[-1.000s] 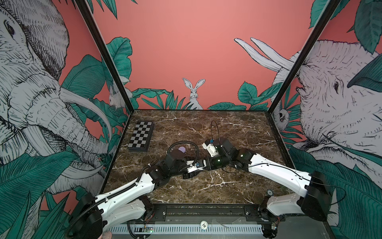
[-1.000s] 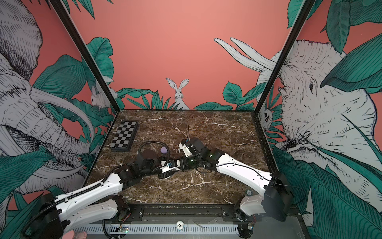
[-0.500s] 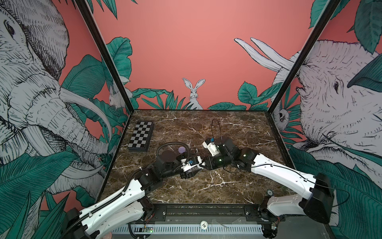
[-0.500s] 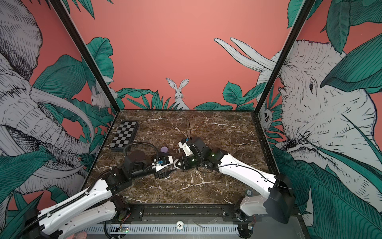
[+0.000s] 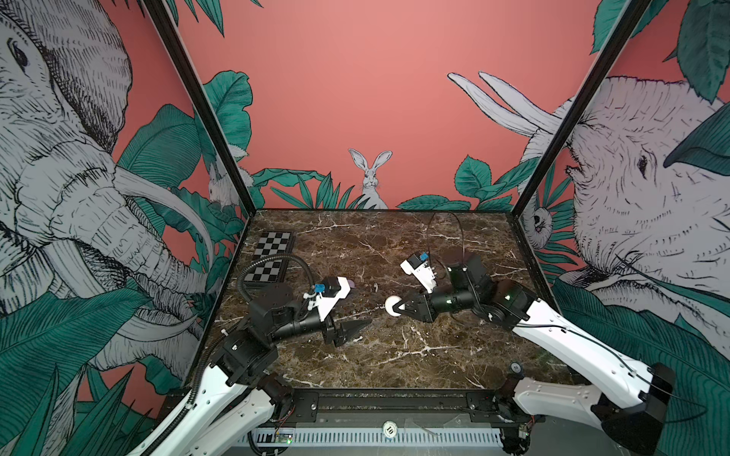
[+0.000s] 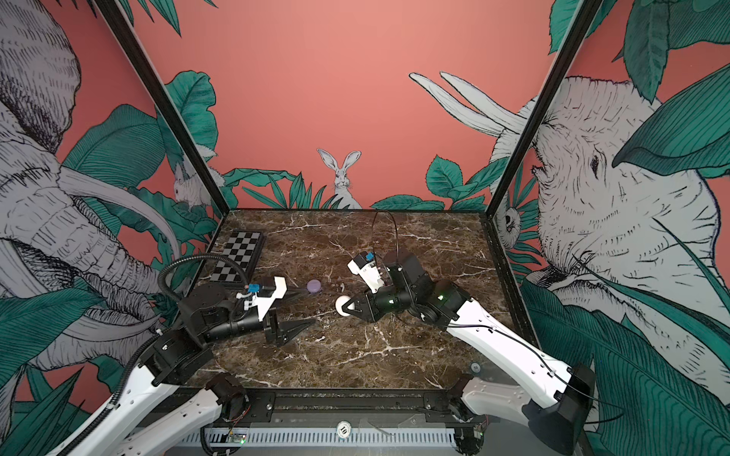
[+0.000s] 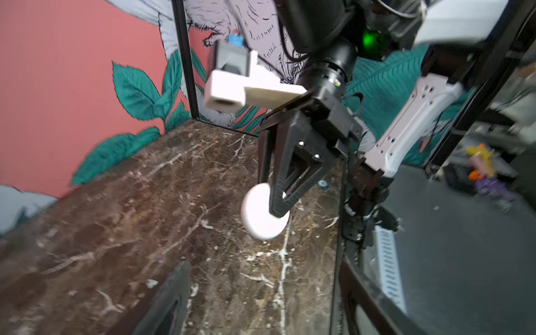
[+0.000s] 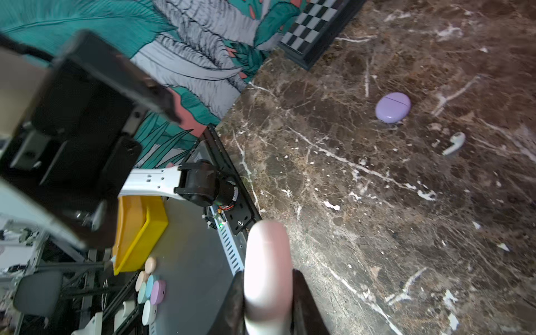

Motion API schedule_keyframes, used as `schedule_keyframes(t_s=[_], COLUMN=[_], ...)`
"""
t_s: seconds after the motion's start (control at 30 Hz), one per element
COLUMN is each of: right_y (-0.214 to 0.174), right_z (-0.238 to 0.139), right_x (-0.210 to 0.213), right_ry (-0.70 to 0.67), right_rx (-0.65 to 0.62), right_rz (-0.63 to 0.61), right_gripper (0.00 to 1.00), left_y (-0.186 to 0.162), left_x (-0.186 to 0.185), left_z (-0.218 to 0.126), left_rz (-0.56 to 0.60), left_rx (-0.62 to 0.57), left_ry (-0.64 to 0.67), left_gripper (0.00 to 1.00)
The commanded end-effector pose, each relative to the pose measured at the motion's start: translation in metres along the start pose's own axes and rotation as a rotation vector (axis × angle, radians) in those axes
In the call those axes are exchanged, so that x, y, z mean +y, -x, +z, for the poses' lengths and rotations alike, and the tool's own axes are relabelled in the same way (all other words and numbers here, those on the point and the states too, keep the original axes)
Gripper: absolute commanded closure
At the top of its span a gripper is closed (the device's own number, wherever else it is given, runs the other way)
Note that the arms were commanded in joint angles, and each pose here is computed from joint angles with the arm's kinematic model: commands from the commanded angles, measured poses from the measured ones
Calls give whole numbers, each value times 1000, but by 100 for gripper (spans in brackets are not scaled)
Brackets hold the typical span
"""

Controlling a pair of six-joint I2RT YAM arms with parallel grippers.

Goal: Insert the wireless bluetooth earbuds into the charging case

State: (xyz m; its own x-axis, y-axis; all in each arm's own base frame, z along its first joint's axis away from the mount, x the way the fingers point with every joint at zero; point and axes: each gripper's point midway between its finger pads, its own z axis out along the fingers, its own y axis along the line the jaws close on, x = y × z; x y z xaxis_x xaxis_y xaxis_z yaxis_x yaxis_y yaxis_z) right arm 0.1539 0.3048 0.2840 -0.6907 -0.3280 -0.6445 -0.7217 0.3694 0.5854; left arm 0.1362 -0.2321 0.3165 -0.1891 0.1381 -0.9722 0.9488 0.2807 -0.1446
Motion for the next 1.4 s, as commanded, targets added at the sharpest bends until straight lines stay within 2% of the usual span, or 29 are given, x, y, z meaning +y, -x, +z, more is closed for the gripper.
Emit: schedule_keyframes(t_s=[0.0, 0.13, 0.3, 0.5, 0.67, 0.8, 0.97, 1.37], right_y=[3, -1, -6, -7, -8, -9, -6, -3], right_z=[-13, -15, -12, -6, -4, -3, 0, 6], right_x=[35, 51, 47, 42, 40, 38, 34, 26], right_ry=[147, 235, 231, 218, 212, 200, 177, 113], right_rx=[2, 38, 91, 110, 123, 127, 117, 104], right_rz=[-120, -159, -179, -178, -172, -172, -168, -161], right_gripper=[100, 100, 100, 100, 100, 100, 100, 100], left_y=[-4, -6, -10, -11, -19, -19, -19, -24], left_x=[-23, -29, -28, -29, -29, -28, -28, -30], left_z=[7, 17, 21, 29, 30, 32, 34, 38], left_rz=[-233, -306, -307, -350, -369, -378, -392, -412], left_rx=[31, 12, 35, 59, 90, 96, 104, 141], left_ry=[-239, -369, -390, -461, -470, -471, -480, -492], left_gripper=[21, 23, 24, 36, 45, 46, 54, 61])
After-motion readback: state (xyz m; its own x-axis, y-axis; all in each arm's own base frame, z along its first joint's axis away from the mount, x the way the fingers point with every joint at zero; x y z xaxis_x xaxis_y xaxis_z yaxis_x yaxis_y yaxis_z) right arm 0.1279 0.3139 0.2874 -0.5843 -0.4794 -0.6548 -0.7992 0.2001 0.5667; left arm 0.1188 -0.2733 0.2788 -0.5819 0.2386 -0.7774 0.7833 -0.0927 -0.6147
